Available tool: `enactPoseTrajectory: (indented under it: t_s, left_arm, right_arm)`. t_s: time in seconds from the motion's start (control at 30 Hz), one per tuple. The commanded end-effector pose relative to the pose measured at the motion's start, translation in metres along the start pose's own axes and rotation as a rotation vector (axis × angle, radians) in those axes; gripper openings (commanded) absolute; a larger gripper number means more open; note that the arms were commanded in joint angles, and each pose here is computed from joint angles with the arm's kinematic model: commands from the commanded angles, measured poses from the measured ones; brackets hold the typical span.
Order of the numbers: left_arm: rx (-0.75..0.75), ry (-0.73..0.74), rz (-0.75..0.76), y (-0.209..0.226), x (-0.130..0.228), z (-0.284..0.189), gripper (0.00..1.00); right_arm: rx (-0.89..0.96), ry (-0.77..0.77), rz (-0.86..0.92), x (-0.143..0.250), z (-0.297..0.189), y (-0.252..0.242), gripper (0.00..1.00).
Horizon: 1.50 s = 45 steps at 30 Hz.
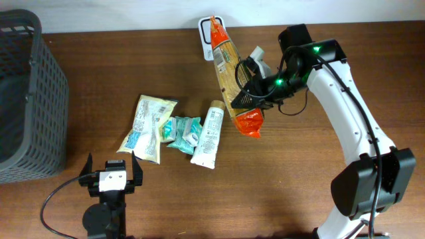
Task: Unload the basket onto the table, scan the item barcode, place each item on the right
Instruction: 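Hold the spaghetti pack up in front of the barcode scanner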
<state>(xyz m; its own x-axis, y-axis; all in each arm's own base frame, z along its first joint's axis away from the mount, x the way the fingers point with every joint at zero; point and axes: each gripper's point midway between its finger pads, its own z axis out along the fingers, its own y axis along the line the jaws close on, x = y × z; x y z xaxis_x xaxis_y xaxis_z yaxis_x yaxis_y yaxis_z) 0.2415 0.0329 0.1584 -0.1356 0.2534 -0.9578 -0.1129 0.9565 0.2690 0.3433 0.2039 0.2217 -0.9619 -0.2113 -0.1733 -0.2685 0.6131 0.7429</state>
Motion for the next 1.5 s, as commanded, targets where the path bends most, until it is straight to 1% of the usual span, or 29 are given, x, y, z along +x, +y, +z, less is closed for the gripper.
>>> enactPoseTrajectory:
  t_s: [0.0,0.07,0.17,0.2,0.3,0.4,0.5,0.57,0.63,0.7,0.73,0.77,0.87,0.9,1.03,1.1,1.2,1.27,1.3,1.37,1.47]
  left_arm:
    - [-0.009,0.002,0.015,0.001,0.002,0.000,0.99]
    - [-0.009,0.002,0.015,0.001,0.002,0.000,0.99]
    - [-0.009,0.002,0.015,0.001,0.002,0.000,1.00]
    - [-0.009,0.002,0.015,0.001,0.002,0.000,0.99]
    - [-0.009,0.002,0.015,0.001,0.002,0.000,0.99]
    - [-0.009,0.002,0.015,0.001,0.002,0.000,0.99]
    - [-0.009,0.002,0.015,0.001,0.002,0.000,0.99]
    - [-0.009,0.002,0.015,0.001,0.002,0.000,0.99]
    - [-0.009,0.002,0.015,0.001,0.002,0.000,0.99]
    - [-0.009,0.002,0.015,0.001,0.002,0.000,0.99]
    - [-0.009,0.002,0.015,0.001,0.002,0.000,0.99]
    - [-0.009,0.002,0.015,0.001,0.002,0.000,0.99]
    - [-0.009,0.002,0.015,0.001,0.002,0.000,0.99]
    - [-0.009,0.002,0.015,0.001,0.002,0.000,0.99]
    - [-0.009,0.002,0.015,0.001,0.002,0.000,0.99]
    - [-0.009,0.002,0.015,0.001,0.002,0.000,0.99]
    - [-0.009,0.002,0.015,0.001,0.002,0.000,0.99]
    - [-0.009,0.002,0.015,0.001,0.002,0.000,0.99]
    - [-0.009,0.002,0.015,0.001,0.002,0.000,0.99]
    - [-0.009,0.002,0.015,0.001,0.002,0.000,0.99]
    - [-0.009,0.002,0.015,0.001,0.002,0.000,0.99]
  right_arm:
    - [0.170,-0.068,-0.060,-0.013,-0.020,0.008,0.04]
    - [0.364,-0.139,-0.116,-0.026,-0.038,0.023,0.04]
    - [0.553,-0.229,-0.205,-0.036,-0.059,0.045,0.04]
    - [0.663,-0.273,-0.246,-0.041,-0.069,0.048,0.04]
    - [0.853,-0.311,-0.286,-0.050,-0.074,0.040,0.04]
    - [0.968,-0.379,-0.318,-0.075,-0.079,0.030,0.04]
    - [1.064,-0.473,-0.358,-0.114,-0.079,0.019,0.04]
    - [1.105,-0.507,-0.424,-0.141,-0.070,0.013,0.04]
    - [1.172,-0.567,-0.470,-0.182,-0.049,-0.007,0.04]
    - [1.220,-0.567,-0.518,-0.205,-0.028,-0.027,0.04]
    - [1.279,-0.576,-0.521,-0.216,-0.021,-0.042,0.04]
    - [1.381,-0.602,-0.490,-0.226,-0.017,-0.063,0.04]
    - [1.571,-0.575,-0.462,-0.232,-0.006,-0.105,0.04]
    - [1.600,-0.567,-0.452,-0.231,-0.003,-0.114,0.04]
    - [1.630,-0.480,-0.449,-0.224,0.013,-0.140,0.04]
    - [1.637,-0.456,-0.445,-0.221,0.011,-0.145,0.04]
    - [1.650,-0.370,-0.449,-0.209,0.012,-0.153,0.04]
    - [1.643,-0.370,-0.447,-0.208,0.013,-0.150,0.04]
    - [1.609,-0.408,-0.424,-0.207,0.012,-0.142,0.04]
    - [1.453,-0.436,-0.396,-0.203,0.014,-0.120,0.04]
    - [1.238,-0.493,-0.303,-0.186,-0.013,-0.075,0.04]
